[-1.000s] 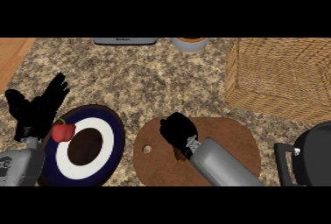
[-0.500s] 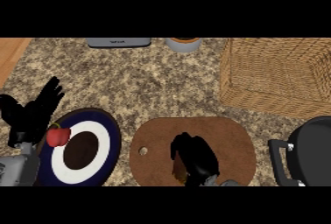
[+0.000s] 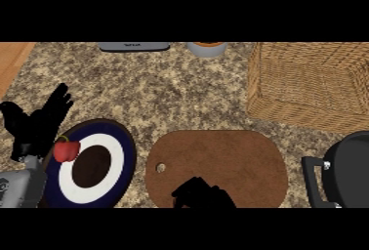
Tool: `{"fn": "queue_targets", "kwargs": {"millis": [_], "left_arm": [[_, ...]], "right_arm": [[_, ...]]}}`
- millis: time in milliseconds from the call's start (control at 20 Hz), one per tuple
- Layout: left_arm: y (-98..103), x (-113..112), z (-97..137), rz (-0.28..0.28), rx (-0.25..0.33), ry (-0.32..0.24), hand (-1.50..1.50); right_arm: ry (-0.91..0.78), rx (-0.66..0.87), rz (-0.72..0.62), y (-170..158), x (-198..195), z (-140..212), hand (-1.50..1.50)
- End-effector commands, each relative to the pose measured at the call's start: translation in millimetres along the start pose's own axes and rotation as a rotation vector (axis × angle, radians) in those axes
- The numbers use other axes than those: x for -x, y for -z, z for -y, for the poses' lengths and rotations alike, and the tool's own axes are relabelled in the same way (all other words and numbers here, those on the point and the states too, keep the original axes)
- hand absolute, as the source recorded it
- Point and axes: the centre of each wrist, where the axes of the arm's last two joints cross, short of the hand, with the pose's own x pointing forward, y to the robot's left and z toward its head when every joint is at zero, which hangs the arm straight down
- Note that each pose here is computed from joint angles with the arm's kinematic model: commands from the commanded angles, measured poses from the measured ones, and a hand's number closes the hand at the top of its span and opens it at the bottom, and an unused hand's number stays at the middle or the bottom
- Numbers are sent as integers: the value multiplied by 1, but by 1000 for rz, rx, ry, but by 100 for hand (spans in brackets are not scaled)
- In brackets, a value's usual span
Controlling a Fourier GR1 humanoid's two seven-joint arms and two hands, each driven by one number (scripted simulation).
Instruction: Pick the sweet potato from the cutting board and place it in the basket
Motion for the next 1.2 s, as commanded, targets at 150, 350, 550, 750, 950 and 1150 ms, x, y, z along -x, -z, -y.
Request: {"fn": "queue_targets", "kwargs": {"millis": [150, 350, 550, 750, 950, 1150], "left_arm": [[3, 9, 1, 5, 18, -2, 0], [1, -2, -6, 11, 10, 1, 0], [0, 1, -11, 11, 13, -7, 0], [4, 9, 7, 2, 16, 11, 0], [8, -10, 4, 23, 35, 2, 0], [12, 3, 0, 5, 22, -4, 0]], "right_arm": [[92, 286, 106, -32, -56, 46, 150], [23, 365, 24, -24, -54, 69, 150], [-18, 412, 5, -16, -69, 82, 150], [-33, 480, -14, -25, -88, 116, 150], [-50, 554, -61, 4, -99, 156, 150], [-77, 635, -84, 26, -103, 190, 150]]}}
